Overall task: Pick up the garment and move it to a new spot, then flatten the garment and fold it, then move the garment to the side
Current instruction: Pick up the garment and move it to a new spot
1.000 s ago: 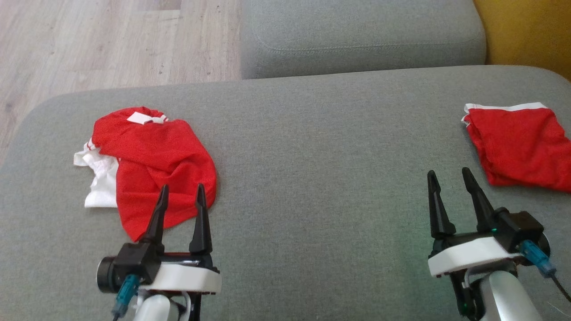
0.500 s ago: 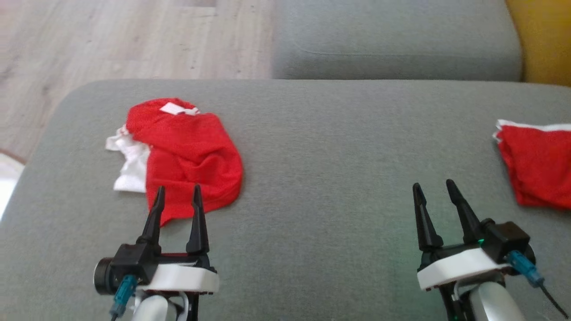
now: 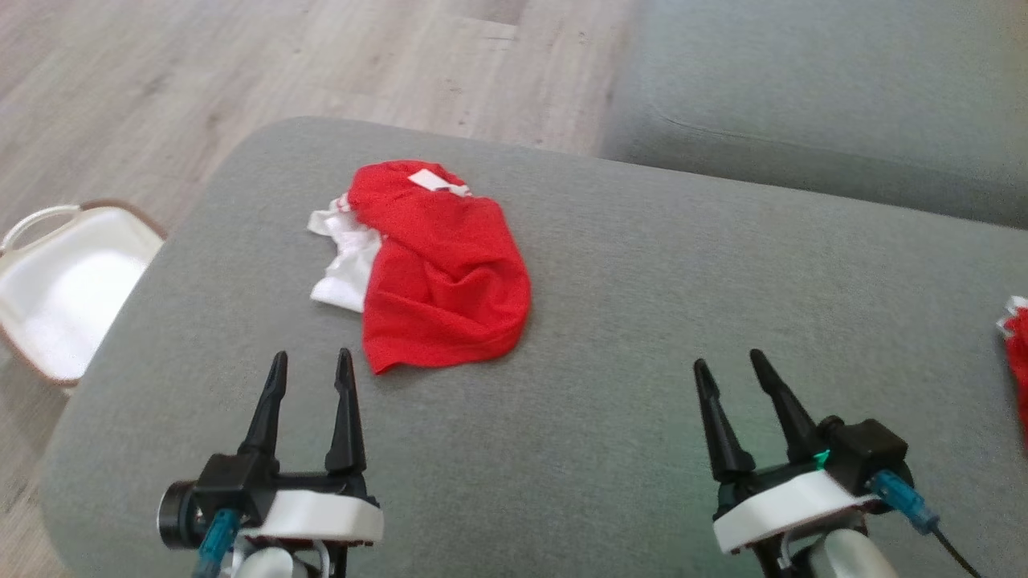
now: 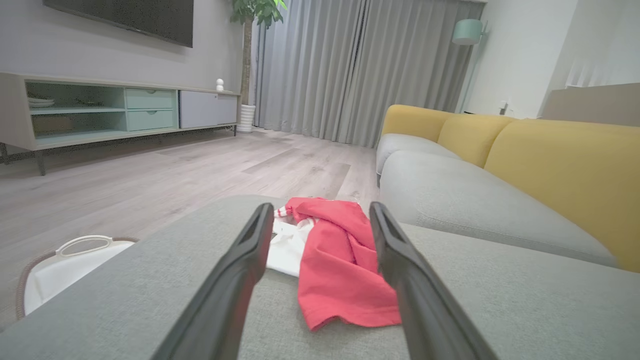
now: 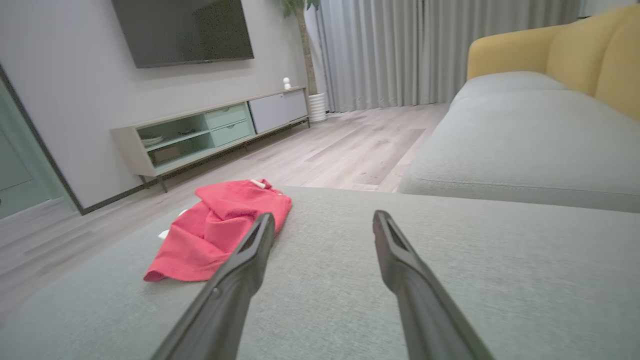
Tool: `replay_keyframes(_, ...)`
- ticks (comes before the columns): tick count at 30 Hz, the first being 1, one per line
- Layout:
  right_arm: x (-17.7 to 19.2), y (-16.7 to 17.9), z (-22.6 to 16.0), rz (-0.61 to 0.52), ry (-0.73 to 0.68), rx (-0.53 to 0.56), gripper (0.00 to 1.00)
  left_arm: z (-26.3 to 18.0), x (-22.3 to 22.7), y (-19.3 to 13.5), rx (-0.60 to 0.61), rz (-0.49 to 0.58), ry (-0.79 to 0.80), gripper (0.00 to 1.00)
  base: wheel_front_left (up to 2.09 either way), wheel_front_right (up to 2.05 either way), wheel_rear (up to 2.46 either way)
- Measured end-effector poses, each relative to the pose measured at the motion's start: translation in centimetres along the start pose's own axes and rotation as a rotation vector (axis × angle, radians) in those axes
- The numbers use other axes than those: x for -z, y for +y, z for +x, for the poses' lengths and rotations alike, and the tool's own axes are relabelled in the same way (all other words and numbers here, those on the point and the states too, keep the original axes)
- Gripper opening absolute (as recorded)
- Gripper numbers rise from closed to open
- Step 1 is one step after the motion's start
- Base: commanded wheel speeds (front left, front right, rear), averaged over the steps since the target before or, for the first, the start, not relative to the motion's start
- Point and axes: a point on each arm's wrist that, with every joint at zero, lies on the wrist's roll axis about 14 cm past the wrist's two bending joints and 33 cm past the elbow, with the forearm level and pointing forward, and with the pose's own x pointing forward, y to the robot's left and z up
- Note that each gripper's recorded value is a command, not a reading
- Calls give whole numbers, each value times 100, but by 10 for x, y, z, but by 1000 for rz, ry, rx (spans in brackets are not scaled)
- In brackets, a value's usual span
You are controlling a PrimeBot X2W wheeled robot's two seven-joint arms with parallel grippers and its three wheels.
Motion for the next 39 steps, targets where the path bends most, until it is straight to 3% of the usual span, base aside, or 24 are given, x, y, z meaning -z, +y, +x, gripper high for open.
replay_keyframes(5,6,30,8,11,21,-95,100,-13,-1,23,-69,9,-2,100,0,0,0)
replay_keyframes(12,20,24,10,49,55,-82,100,-5,6,30,-66,39,26,100,0,0,0)
replay_keyframes(22,13,-34,31,35,11,53,100,96,-3,27,90,208,88,100,0,0,0)
replay_keyframes(29,20,-74,35,45,10,149,100,163,34,-3,257,379,337,100,0,0,0)
replay_keyframes(33,27,-91,33,64,18,194,100,164,83,-30,394,443,532,100,0,0,0)
replay_keyframes(39,34,-110,30,65,29,238,100,163,127,-29,479,503,717,100,0,0,0)
